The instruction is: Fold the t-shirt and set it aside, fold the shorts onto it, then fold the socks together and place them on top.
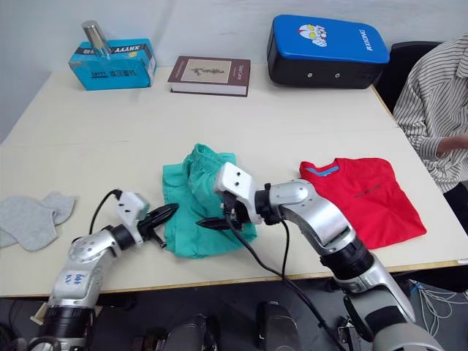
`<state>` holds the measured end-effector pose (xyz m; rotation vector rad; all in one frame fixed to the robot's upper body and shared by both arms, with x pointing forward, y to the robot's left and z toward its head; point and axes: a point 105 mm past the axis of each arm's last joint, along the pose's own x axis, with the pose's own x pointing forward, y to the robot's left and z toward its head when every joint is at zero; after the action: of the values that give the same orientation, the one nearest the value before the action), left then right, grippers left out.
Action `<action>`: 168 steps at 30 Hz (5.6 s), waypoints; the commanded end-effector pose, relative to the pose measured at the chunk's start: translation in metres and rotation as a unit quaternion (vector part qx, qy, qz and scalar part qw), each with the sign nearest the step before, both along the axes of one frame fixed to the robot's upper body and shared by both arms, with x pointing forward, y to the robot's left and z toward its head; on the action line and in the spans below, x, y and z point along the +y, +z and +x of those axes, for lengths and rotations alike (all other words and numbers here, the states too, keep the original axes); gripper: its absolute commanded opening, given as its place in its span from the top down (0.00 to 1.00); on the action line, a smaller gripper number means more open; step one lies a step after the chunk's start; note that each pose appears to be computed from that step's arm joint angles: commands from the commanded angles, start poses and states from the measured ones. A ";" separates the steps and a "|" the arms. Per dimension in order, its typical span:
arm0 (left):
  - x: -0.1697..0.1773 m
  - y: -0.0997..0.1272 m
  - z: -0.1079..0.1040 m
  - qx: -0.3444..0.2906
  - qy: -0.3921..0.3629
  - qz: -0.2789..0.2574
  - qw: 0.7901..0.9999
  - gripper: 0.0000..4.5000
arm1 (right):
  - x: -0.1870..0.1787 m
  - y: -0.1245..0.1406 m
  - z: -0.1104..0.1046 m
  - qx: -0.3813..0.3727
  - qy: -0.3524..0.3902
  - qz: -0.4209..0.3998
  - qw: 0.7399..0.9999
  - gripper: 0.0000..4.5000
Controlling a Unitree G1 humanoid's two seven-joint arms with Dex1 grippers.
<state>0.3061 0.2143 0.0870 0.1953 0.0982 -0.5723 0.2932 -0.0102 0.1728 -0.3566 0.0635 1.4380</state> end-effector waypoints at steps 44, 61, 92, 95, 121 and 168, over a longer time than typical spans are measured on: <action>-0.085 0.082 0.062 -0.032 -0.198 -0.034 0.979 1.00 | 0.017 -0.066 0.030 -0.079 -0.035 0.008 0.996 0.99; -0.075 0.075 0.055 -0.099 -0.224 -0.051 0.968 1.00 | -0.017 -0.023 0.029 -0.027 -0.037 0.087 0.995 0.99; -0.041 0.011 -0.001 -0.039 -0.190 -0.016 0.981 1.00 | -0.009 -0.058 0.046 0.478 -0.133 -0.006 0.868 0.10; -0.042 0.012 -0.003 -0.044 -0.191 -0.014 0.981 1.00 | 0.007 -0.057 0.047 0.480 -0.132 -0.004 0.867 0.32; -0.076 0.079 -0.029 -0.087 -0.251 -0.132 0.955 0.50 | -0.190 0.096 0.028 0.168 -0.137 -0.055 0.975 1.00; 0.102 0.043 -0.102 -0.039 0.104 -0.036 0.993 0.00 | -0.129 0.018 0.014 -0.195 -0.153 0.017 0.969 0.00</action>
<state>0.2179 0.2972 0.1231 0.0998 0.0437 -0.4720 0.3188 -0.1623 0.1864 -0.5909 -0.1553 0.9873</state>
